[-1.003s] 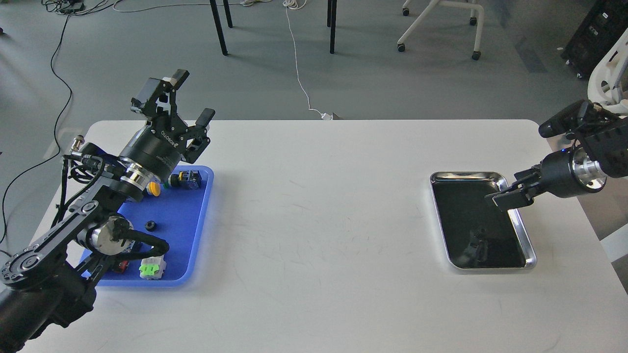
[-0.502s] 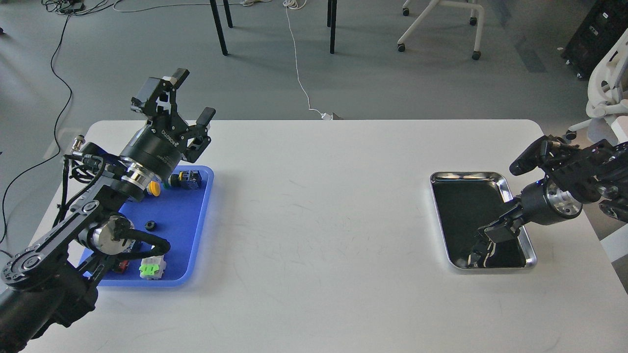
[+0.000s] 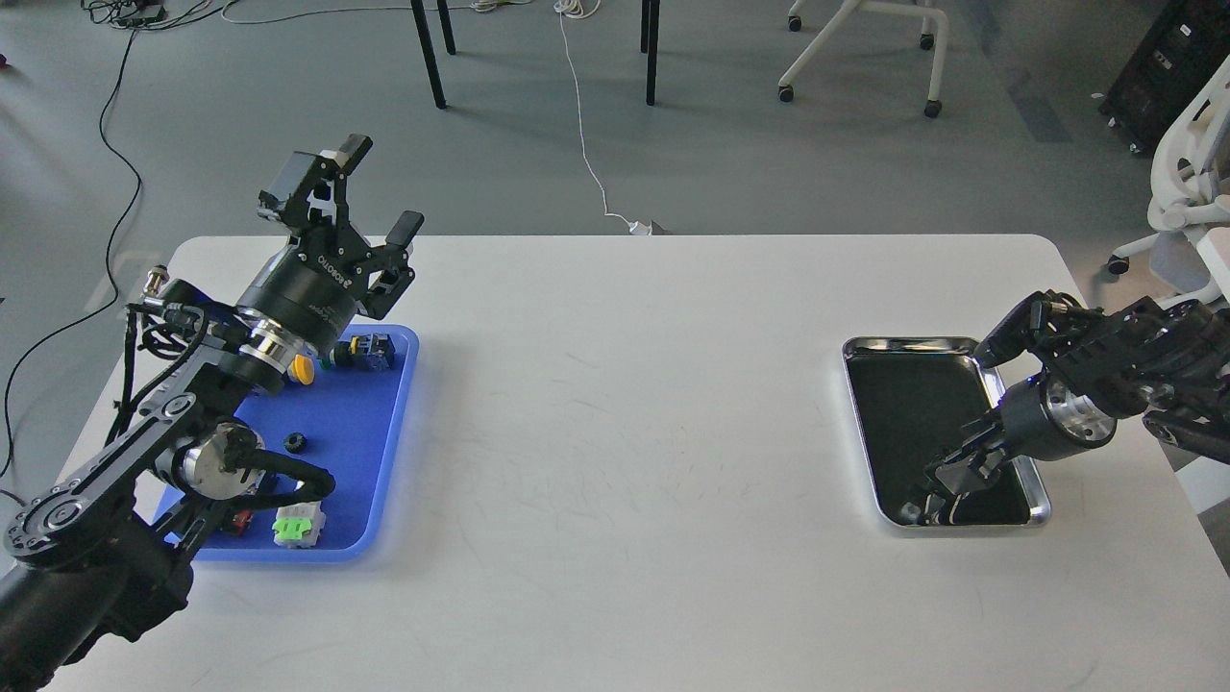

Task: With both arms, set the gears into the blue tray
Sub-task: 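Lower the right gripper into the metal tray and grasp another black piece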

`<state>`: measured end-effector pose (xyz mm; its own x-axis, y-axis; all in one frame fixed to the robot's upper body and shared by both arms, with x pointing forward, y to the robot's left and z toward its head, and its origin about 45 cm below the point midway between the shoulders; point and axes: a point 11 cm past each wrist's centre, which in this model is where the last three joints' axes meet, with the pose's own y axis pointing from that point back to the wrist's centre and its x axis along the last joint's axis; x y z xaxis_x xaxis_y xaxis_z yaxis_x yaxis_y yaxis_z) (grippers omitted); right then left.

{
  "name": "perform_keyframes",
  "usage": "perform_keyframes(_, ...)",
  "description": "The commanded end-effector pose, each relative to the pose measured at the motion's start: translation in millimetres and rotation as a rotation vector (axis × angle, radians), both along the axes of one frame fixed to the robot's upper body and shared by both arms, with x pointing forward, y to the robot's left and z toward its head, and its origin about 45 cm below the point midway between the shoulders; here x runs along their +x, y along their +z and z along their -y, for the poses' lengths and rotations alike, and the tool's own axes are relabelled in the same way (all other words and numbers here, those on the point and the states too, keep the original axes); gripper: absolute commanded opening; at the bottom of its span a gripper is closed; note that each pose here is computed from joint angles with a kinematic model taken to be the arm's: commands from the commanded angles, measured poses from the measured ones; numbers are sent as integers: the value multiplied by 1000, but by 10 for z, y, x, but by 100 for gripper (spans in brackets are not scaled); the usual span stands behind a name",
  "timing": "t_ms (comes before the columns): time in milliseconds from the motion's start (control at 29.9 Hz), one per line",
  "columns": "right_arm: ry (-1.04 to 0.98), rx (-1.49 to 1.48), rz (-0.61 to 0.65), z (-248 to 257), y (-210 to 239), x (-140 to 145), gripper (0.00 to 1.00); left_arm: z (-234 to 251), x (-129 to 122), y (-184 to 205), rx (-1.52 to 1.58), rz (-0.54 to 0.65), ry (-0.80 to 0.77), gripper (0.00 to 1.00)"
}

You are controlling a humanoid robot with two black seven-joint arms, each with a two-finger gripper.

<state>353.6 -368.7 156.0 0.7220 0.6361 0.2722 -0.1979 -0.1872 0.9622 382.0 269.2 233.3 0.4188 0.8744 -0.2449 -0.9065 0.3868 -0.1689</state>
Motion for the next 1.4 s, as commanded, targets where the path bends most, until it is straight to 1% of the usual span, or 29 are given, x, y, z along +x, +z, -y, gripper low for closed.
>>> perform_keyframes(0,3,-3,2,-17,-20,21,69,-2,0,1,0,0,0,98)
perform_keyframes(134,4,-5,2,-21,-22,27,61,-3,-10,-18,-2,-5,1,98)
perform_keyframes(301,3,-5,3,-17,-25,26,61,-4,-13,-24,-2,-6,2,98)
perform_keyframes(368,2,-6,-2,-14,-43,14,59,-9,-13,-23,-1,-6,2,98)
perform_keyframes(502,-5,-11,1,18,-49,19,58,-13,-12,-20,-1,-5,3,98)
perform_keyframes(568,-6,-12,0,19,-50,18,54,-8,-12,-21,-3,-5,3,98)
perform_keyframes(635,-3,-11,0,10,-57,18,44,-10,-12,-16,-2,-4,2,98)
perform_keyframes(669,-2,-11,-1,3,-60,19,41,-4,-13,-17,-3,-4,2,98)
perform_keyframes(736,-2,-11,-1,3,-60,19,39,-8,-13,-15,-2,-4,1,98)
perform_keyframes(869,1,-10,-1,-11,-64,21,32,-8,-13,-15,-2,-4,1,98)
perform_keyframes(970,5,-8,-1,-33,-64,28,24,-4,-17,-22,-4,-6,1,98)
perform_keyframes(1204,7,-6,4,-40,-40,41,20,-10,-17,-21,-2,-6,1,98)
perform_keyframes(1271,5,-6,9,-29,-18,51,17,-12,-16,-17,-3,-4,1,98)
perform_keyframes(1371,4,2,16,-45,11,70,17,-12,-16,-17,-3,-4,1,98)
